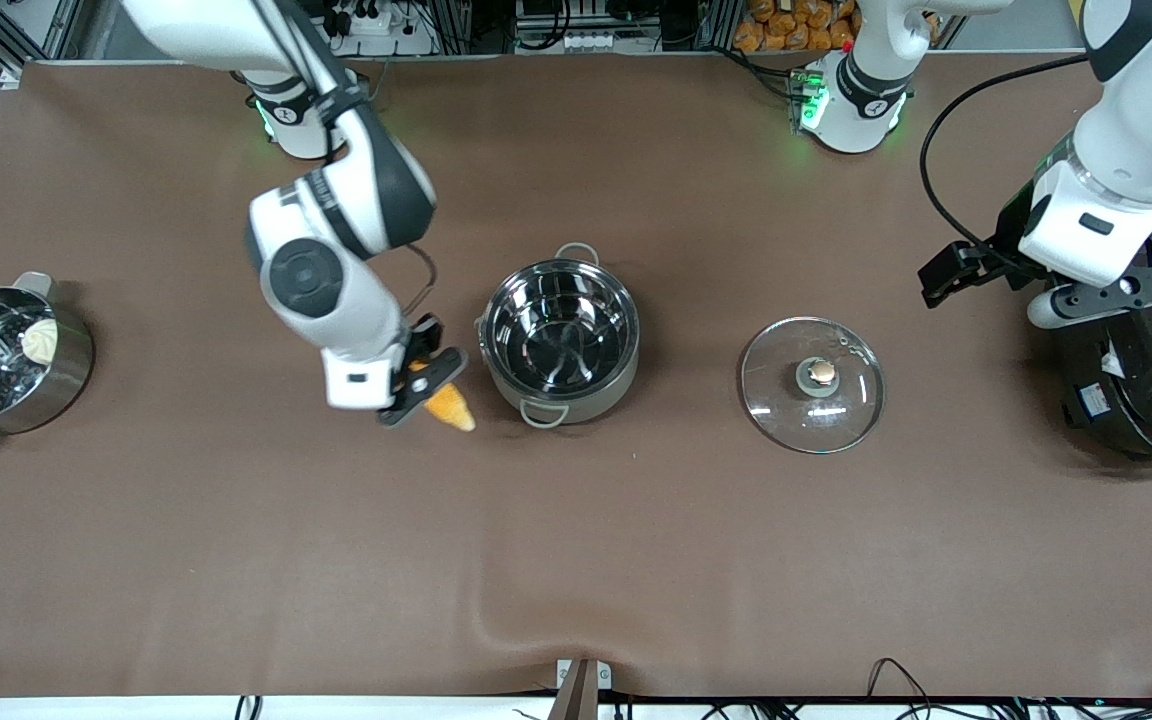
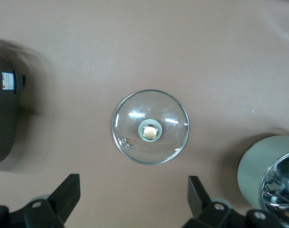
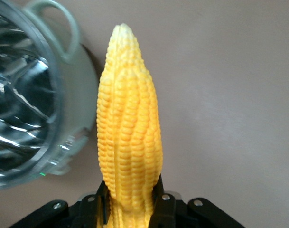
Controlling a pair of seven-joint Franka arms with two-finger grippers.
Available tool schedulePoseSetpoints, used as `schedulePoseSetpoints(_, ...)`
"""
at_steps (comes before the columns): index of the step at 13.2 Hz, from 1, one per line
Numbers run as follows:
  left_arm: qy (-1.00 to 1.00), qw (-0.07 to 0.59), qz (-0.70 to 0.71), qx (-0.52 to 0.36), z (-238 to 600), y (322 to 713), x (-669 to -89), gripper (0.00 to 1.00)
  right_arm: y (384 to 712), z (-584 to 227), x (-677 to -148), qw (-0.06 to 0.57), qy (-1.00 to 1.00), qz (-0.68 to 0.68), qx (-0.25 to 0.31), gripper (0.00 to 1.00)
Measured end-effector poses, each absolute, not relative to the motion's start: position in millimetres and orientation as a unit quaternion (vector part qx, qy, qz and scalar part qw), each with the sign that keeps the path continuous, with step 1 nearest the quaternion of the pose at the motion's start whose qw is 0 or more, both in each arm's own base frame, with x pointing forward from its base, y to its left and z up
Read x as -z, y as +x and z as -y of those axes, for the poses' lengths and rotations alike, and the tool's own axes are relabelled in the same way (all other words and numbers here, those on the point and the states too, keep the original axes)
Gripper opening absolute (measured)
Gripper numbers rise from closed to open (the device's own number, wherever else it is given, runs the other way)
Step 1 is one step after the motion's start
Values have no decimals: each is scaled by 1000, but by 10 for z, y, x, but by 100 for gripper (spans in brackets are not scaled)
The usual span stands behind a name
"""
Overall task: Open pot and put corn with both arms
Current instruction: 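Carry the yellow corn over the open pot with the right gripper, then release the corn into the pot and withdraw the right gripper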
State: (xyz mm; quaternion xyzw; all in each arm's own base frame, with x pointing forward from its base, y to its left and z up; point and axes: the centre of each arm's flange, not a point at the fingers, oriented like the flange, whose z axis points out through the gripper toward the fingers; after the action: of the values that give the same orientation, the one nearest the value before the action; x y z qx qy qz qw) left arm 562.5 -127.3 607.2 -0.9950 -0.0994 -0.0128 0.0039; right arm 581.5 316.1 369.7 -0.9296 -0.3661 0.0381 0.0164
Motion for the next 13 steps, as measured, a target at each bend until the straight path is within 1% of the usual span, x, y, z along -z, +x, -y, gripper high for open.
schedulePoseSetpoints(4,-997,4,82,12,1091,5605,-6151,100,5536,-3646,-3716,14,-927,372,-37,37)
schedulePoseSetpoints(7,-997,0,79,22,1055,5607,-6292,100,5245,-4052,-3712,10,-922,385,-38,37)
schedulePoseSetpoints(9,-997,0,72,25,1047,5604,-6340,100,5108,-4250,-3665,7,-916,399,-36,37)
schedulePoseSetpoints(13,-997,0,72,24,1042,5603,-6339,100,4881,-4694,-3355,-45,-901,429,-31,37)
